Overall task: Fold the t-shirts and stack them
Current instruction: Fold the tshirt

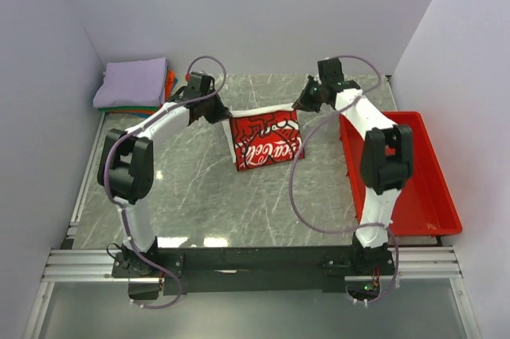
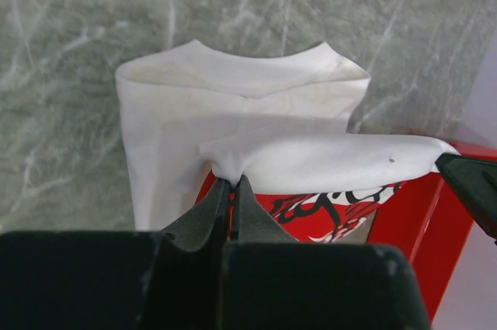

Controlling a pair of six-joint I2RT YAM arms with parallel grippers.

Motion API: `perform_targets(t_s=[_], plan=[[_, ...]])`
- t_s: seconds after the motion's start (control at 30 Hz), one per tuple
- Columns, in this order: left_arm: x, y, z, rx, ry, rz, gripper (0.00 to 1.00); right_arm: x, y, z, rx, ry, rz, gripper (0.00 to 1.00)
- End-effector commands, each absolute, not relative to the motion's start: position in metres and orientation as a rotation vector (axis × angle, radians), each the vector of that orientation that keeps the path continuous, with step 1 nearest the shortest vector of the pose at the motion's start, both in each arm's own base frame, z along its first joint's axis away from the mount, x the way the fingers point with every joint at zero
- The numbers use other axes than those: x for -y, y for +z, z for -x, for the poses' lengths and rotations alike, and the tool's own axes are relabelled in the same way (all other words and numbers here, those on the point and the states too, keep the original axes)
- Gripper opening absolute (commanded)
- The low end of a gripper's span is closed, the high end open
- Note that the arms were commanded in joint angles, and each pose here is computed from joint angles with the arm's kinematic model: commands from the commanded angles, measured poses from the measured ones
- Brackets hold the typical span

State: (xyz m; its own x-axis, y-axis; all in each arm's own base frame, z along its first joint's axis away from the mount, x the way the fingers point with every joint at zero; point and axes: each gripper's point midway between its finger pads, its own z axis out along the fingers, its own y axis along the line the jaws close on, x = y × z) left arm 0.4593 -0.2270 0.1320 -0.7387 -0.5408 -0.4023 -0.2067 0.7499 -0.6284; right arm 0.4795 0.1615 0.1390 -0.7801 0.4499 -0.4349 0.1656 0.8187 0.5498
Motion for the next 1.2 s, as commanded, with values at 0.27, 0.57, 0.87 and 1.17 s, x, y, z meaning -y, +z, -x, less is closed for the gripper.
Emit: perform_targets(t_s=[0.27,0.57,0.87,1.17], plan=[[0.206,0.126,-0.496,-2.315,-0.775,0.650,0.00,-0.179,0.129,-0.547,-2.400,0.749,-0.408,0.00],[0.175,0.096,-0.504,-2.327,-0.723,0.714,0.00,-0.198,0.134,-0.573,-2.342,0.852,-0.370,0.03],[0.129,0.060,-0.514,-2.288,-0.769,0.813,0.08,-0.205,0.159,-0.573,-2.308,0.814,-0.274,0.53],[0.120,0.082,-0.515,-2.225,-0.815,0.813,0.49,-0.200,0.129,-0.536,-2.400,0.624,-0.205,0.53]])
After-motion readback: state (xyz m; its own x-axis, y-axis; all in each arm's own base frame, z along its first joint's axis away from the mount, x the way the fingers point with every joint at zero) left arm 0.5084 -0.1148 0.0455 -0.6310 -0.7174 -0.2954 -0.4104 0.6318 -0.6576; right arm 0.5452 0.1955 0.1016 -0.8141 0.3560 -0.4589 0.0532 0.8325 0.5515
